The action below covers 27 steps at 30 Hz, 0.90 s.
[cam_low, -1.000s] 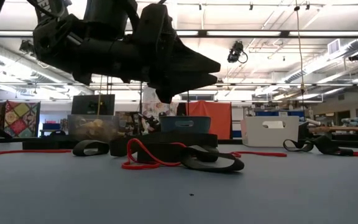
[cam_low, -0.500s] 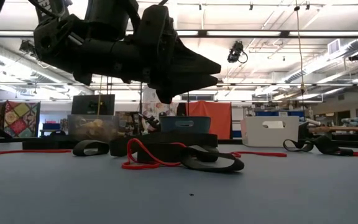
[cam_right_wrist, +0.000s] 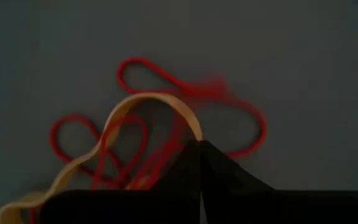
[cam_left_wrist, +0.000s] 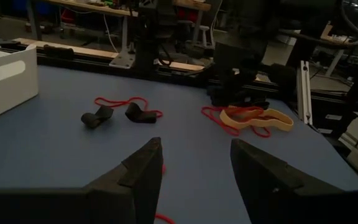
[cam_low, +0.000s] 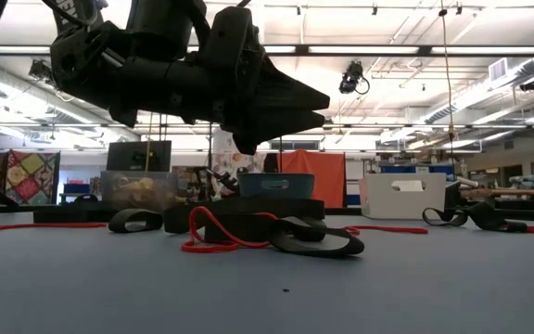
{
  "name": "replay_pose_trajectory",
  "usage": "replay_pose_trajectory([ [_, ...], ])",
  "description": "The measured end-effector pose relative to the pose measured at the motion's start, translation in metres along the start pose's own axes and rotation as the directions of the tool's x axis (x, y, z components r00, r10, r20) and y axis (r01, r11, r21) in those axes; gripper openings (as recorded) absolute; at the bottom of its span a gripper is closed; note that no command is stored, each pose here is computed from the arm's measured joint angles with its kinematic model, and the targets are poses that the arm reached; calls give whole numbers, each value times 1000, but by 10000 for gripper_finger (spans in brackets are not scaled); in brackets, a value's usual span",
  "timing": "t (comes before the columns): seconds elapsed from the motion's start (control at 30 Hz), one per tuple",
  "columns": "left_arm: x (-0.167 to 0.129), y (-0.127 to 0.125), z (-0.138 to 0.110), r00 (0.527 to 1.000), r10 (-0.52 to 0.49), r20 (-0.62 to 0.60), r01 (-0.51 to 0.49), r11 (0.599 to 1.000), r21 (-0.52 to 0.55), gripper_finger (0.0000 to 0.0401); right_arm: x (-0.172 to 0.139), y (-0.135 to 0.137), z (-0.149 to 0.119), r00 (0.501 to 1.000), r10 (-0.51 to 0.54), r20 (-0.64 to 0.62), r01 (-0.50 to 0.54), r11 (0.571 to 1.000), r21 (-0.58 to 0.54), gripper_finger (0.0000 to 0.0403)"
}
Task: Sort rubber bands into baskets
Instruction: Put the yellow rubber band into the black bin
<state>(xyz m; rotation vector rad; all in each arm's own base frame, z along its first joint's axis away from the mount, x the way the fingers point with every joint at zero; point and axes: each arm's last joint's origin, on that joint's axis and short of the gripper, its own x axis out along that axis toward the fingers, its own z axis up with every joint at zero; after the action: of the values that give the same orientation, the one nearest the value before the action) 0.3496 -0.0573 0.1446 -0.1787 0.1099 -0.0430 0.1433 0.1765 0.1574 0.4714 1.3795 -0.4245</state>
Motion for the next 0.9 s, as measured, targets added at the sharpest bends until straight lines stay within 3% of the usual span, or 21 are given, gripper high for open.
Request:
replay_pose_trajectory([
  [0.17,0,0,2,1000,-3,20,3,1000,-3,193,-14,7,8,986,-13,167,18,1000,-25,4],
  [0.37,0,-1,6,998,3,63,-3,1000,-9,193,-46,15,20,910,-71,408,101,994,-52,2],
  [0.5,0,-1,8,997,0,83,1,1000,-11,193,-66,25,25,884,-41,465,138,974,-177,2],
  [0.67,3,-3,14,994,-6,109,7,1000,-14,193,-80,34,30,907,14,421,144,928,-342,2],
  [0.77,7,-4,20,991,-10,131,12,1000,-17,193,-78,33,32,959,19,283,103,907,-408,2],
  [0.83,9,-5,23,990,-12,142,15,1000,-14,193,-76,29,33,984,-5,177,77,912,-402,2],
  [0.9,10,-6,26,988,-15,151,18,1000,-14,193,-75,21,34,989,-80,126,122,921,-369,2],
])
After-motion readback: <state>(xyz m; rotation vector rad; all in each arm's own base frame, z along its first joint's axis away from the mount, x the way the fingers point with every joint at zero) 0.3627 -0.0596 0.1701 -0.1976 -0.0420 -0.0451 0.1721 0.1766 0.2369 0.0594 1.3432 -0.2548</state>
